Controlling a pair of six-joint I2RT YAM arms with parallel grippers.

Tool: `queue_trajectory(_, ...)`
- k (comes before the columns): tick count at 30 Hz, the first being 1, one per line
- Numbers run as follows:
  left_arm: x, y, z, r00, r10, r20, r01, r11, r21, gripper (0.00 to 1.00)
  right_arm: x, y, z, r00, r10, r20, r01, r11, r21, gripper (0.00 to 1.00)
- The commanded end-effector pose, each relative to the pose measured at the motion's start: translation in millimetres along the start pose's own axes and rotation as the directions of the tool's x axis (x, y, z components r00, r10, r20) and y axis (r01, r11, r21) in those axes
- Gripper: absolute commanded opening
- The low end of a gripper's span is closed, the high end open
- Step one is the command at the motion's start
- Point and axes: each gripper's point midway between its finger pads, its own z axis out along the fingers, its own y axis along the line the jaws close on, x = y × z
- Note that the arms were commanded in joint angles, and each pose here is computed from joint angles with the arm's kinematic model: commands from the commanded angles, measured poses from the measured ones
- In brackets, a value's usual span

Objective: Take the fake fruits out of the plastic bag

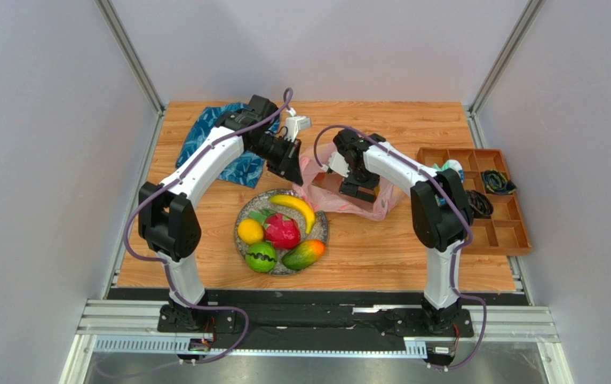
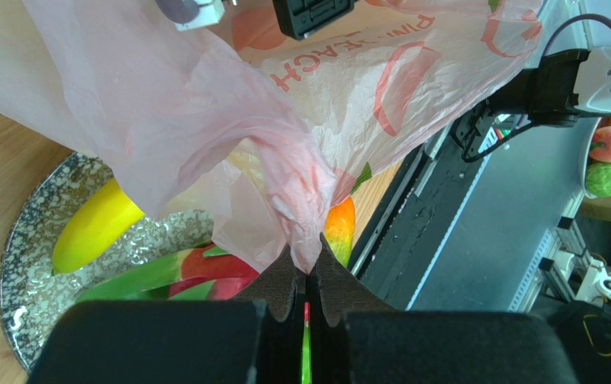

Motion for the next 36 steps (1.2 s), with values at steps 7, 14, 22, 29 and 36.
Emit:
queue_trajectory(7,-9.6,-14.0,-14.8,0.996,0.076,0.048,-0.076,0.997,-0.002,0.0,33.7,-15.5,28.2,0.975,0.03,-0.222,-0.017,0.998,0.059,0.8)
queue_trajectory(14,-13.2,-12.3,-12.8,0.996,0.07,0.048,-0.07,0.998,0.0,0.0,13.6,-24.5,-7.4,0.99,0.091,-0.109,-0.089,0.996,0.022,0.44)
queue_trajectory(22,-22.2,-8.7,-8.8,0.996,0.067,0.052,-0.068,0.998,0.004,0.0,-27.9,-19.3,-83.9,0.985,0.097,0.14,-0.093,0.995,-0.037,0.38)
queue_trajectory(29,-27.5,-8.6,-9.1,0.996,0.065,0.06,-0.065,0.998,0.002,0.0,-32.8,-4.8,-124.0,0.957,0.137,0.255,-0.112,0.987,-0.112,0.41)
queue_trajectory(36,-26.8,-10.2,-7.9,0.997,0.057,0.058,-0.058,0.998,0.016,0.0,-6.6,4.9,-69.6,0.988,-0.009,0.153,0.024,0.995,-0.095,0.72)
